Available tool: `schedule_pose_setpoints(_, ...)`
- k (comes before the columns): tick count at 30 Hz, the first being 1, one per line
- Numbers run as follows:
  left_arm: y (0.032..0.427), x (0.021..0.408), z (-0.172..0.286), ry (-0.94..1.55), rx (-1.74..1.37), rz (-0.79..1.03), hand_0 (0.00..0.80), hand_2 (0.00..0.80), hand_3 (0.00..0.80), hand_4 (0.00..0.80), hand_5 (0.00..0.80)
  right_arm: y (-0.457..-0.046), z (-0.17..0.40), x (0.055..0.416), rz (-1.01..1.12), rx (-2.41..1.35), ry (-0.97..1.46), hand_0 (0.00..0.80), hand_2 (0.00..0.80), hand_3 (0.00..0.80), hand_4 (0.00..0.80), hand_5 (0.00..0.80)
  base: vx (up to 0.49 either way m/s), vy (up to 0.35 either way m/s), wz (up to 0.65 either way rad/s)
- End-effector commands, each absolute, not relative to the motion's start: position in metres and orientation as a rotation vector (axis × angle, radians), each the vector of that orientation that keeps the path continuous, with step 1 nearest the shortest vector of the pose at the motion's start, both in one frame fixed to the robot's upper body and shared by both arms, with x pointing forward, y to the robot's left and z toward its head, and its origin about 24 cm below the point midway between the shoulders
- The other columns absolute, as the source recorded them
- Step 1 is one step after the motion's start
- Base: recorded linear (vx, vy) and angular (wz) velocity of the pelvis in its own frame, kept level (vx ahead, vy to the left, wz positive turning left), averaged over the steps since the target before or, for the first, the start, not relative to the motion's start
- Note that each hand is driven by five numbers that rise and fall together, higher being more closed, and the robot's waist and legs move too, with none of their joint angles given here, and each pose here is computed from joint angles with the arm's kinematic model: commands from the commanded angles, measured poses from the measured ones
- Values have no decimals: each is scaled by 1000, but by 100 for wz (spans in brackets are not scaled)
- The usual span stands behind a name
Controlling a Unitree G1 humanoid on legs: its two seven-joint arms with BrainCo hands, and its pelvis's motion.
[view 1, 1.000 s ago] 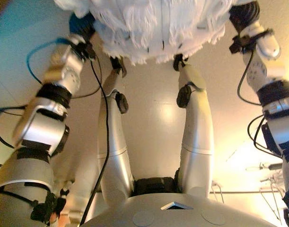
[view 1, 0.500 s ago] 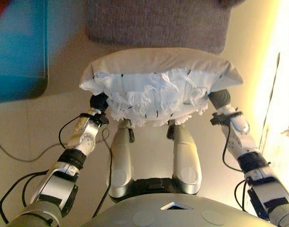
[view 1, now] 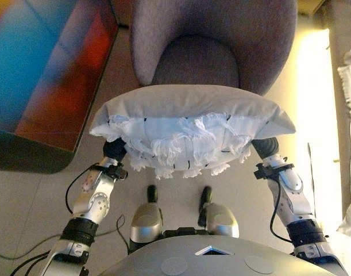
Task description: Pick up the cushion and take it to the sofa
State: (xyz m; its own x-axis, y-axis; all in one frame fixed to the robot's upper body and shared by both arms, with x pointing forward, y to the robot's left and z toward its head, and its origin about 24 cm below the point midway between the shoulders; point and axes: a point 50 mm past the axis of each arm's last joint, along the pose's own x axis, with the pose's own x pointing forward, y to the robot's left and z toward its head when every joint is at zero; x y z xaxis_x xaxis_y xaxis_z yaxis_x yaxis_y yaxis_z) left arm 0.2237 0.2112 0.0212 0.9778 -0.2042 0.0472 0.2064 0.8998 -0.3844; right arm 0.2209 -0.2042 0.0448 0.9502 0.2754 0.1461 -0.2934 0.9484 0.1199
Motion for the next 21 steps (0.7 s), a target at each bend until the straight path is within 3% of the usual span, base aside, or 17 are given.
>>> schedule_pose_setpoints(1, 194, 232, 67, -301, -441, -277, 800, 800, 800, 800, 800, -182, 99, 222, 425, 192, -442, 800, 800, 800, 800, 800, 0, -97, 14)
schedule_pose_setpoints(9, 177, 228, 86, -372, -459, -348, 800, 800, 800, 800, 800, -177, 120, 224, 445, 188, -498, 800, 800, 800, 800, 800, -27, -186, 9)
schedule_pose_setpoints(21, 189, 227, 91, -446, -503, -244, 800, 800, 800, 800, 800, -166, 130, 227, 555, 148, -568, 800, 800, 800, 800, 800, -21, -239, 1)
